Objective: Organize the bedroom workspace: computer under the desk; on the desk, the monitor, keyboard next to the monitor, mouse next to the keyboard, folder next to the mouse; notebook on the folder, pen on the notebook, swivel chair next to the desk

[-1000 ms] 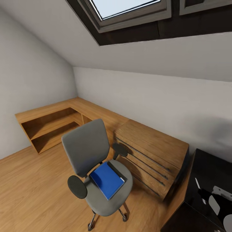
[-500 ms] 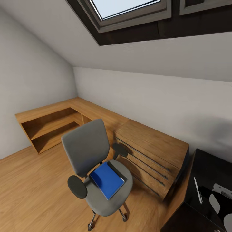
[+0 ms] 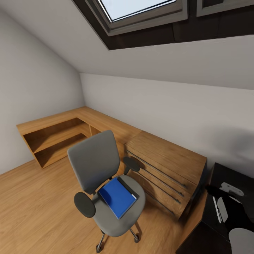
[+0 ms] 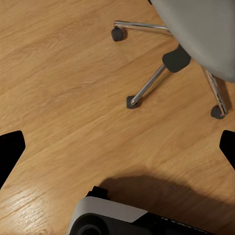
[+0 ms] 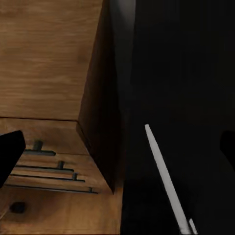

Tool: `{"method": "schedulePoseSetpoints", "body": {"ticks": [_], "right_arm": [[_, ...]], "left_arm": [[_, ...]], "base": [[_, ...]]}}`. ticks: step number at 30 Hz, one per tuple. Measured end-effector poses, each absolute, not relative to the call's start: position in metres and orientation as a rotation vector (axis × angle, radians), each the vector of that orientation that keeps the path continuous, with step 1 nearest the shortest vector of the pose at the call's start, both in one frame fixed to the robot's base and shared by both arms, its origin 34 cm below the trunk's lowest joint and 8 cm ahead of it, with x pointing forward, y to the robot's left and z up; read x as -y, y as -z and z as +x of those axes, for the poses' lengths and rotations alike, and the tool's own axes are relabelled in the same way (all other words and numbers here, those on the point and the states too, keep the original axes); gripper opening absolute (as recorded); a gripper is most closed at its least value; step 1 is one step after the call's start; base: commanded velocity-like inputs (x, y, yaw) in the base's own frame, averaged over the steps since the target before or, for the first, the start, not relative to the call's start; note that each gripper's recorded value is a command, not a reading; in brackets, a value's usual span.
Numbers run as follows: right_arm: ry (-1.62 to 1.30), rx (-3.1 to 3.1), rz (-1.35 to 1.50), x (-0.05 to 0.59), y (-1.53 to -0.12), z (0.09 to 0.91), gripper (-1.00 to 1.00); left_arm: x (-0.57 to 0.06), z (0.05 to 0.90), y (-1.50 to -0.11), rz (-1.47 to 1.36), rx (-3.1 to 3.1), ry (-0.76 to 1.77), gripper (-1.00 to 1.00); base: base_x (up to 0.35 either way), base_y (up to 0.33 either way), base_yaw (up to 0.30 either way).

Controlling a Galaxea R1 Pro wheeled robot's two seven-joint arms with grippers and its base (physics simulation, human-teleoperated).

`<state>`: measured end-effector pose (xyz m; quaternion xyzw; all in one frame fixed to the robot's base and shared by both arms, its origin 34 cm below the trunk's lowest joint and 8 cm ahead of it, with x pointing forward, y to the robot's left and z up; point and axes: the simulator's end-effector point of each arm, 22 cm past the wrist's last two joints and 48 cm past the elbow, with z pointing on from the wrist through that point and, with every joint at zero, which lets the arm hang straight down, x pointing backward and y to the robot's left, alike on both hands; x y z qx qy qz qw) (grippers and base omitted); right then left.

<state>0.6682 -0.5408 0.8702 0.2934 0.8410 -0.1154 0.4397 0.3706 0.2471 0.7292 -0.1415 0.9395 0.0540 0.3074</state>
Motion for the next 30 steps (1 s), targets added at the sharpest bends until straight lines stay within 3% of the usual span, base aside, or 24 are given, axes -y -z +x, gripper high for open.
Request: {"method": "schedulePoseSetpoints", "body": {"ticks": [9,23,30], "right_arm": [[0.201,-2.165,0.722,0.471,-0.848,0.672,1.00],[0.174,-2.067,0.472,0.348,-0.780,0.657,1.00],[0.141,-2.017,0.459,0.325,-0.768,0.641,1.00]], "left_arm": [[-0.247,0.371,-0.729,-0.374,-2.485,-0.143,1.00],[-0.247,0.370,-0.729,-0.375,-2.485,-0.143,1.00],[-0.247,0.370,-0.728,-0.375,-2.489,-0.144,1.00]], "base": [[0.000,0.000,0.067],[0.000,0.000,0.263],[0.000,0.000,0.276]]}}
